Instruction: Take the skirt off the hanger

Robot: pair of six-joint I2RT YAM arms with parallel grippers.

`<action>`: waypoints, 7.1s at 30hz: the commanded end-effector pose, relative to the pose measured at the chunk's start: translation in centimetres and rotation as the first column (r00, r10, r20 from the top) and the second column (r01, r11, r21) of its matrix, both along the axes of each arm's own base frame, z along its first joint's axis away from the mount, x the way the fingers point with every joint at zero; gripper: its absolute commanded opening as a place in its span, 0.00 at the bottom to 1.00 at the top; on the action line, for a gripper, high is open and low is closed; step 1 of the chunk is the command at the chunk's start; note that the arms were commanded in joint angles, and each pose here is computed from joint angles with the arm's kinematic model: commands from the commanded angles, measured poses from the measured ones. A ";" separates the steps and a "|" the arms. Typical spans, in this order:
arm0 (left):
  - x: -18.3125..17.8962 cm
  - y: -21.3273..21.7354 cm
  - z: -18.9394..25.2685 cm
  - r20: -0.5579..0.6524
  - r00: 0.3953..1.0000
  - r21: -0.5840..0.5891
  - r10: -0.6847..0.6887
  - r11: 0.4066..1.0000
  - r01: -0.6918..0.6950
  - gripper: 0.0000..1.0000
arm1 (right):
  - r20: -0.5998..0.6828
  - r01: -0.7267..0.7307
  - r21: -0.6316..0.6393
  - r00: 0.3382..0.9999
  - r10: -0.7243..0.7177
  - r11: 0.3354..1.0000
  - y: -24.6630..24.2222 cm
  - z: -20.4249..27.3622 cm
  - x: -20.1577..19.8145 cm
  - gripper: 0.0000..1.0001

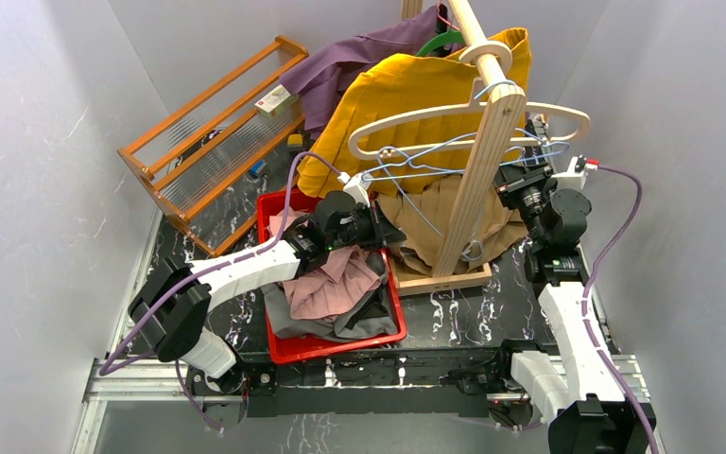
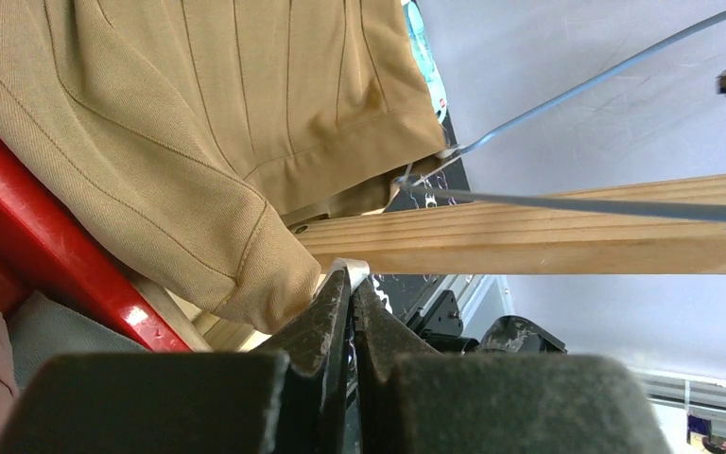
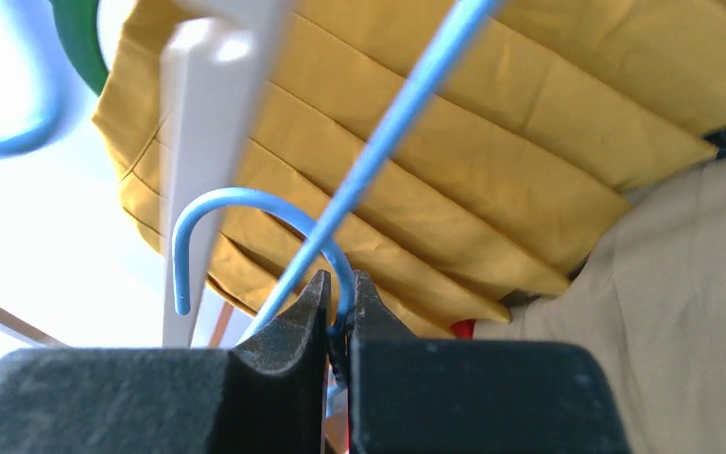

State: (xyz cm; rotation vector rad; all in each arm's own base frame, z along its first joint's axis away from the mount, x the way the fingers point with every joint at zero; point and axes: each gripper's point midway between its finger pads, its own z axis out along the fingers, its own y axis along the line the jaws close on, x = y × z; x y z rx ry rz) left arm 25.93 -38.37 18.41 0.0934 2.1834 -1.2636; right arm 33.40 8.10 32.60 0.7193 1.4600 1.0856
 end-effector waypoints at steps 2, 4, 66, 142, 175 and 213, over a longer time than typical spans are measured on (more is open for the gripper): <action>0.2 0.7 1.7 0.060 0.998 -0.005 -0.005 1.000 0.005 0.00 | 0.296 0.120 -0.306 0.955 -0.025 0.944 -1.1 6.8 -1.7 0.00; 0.3 1.2 1.5 0.069 0.998 0.015 0.007 1.000 -0.008 0.00 | 0.346 0.185 -0.358 0.937 -0.054 0.915 -1.9 6.8 -2.1 0.00; 2.7 -6.7 -1.2 0.677 0.712 -0.091 -0.189 0.938 0.336 0.70 | 0.194 0.053 0.052 0.979 -0.062 0.997 -0.9 10.2 -0.8 0.00; 1.1 -4.7 -2.1 0.519 0.813 0.165 -0.266 0.964 0.210 0.59 | -0.065 0.212 -0.425 0.963 -0.263 0.880 -5.5 -0.8 0.5 0.00; -2.3 1.5 6.9 0.452 0.840 0.120 -0.300 0.953 0.277 0.78 | 0.101 -0.374 -0.627 0.831 0.547 0.683 6.3 -5.1 -2.4 0.00; 2.6 1.2 6.2 0.572 0.815 0.135 -0.091 0.991 0.015 0.00 | -0.380 -0.208 -0.609 0.924 -0.051 0.766 -3.0 -13.9 -3.2 0.19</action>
